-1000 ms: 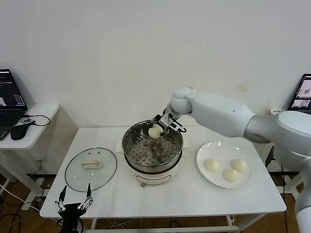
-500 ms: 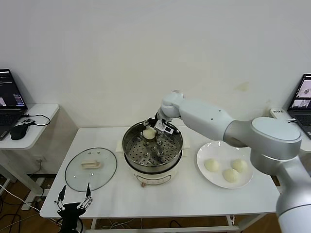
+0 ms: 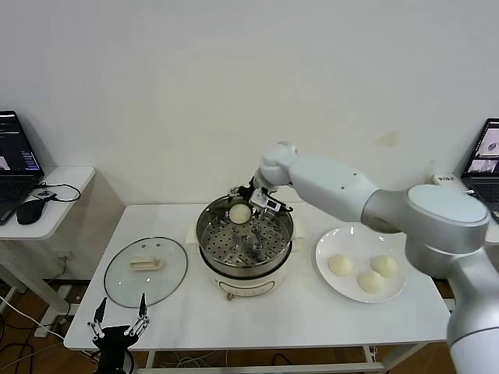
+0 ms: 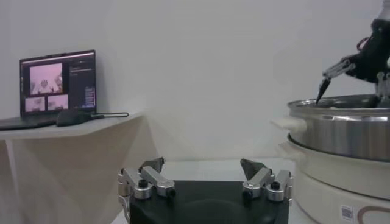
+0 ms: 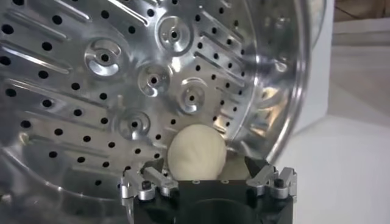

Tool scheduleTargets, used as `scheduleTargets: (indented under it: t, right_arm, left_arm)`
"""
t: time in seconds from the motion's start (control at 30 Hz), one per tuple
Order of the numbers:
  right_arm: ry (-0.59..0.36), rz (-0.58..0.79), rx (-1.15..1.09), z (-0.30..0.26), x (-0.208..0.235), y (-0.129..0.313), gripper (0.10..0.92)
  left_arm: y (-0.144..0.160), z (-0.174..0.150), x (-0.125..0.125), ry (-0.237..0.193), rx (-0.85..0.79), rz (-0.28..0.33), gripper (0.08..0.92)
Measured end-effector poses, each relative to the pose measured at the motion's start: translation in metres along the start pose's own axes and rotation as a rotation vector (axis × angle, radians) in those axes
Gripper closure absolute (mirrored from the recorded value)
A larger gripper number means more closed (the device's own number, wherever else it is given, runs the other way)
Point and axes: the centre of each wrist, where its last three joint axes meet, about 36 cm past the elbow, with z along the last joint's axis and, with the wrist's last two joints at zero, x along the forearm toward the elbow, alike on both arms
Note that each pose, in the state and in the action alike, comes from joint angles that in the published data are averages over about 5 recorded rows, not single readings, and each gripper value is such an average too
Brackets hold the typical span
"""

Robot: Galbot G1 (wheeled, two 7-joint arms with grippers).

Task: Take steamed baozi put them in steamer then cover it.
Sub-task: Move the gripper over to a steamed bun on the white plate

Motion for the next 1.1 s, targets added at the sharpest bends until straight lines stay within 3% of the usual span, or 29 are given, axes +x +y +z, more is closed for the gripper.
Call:
scheduleTargets:
  t: [0.27,0.6,0.83,1.1]
  right_arm:
    - [0.084,-0.008,-0.271,0.007,0.071,0.034,0.2]
    - [0.166,-0.1,-0.604,0.015,0.128,0.145,0.199]
    - [0.168,-0.158,-0.784,0.012,0.13,0.223,0.2]
    - [0.169,-0.231,-0.899,0.008,0.104,0.281,0.2]
  left_arm:
    - [0.004,-0.005,-0.004,-0.009,-0.007,0.01,0.177]
    - [0.013,-0.019,-0.017,-0.024,-0.016,0.016,0.177]
    - [0.018,-0.016,-0.021,-0.013,-0.032,0.022,0.177]
    - [0.023,-0.014,-0.02,0.009,-0.046,0.014,0.177]
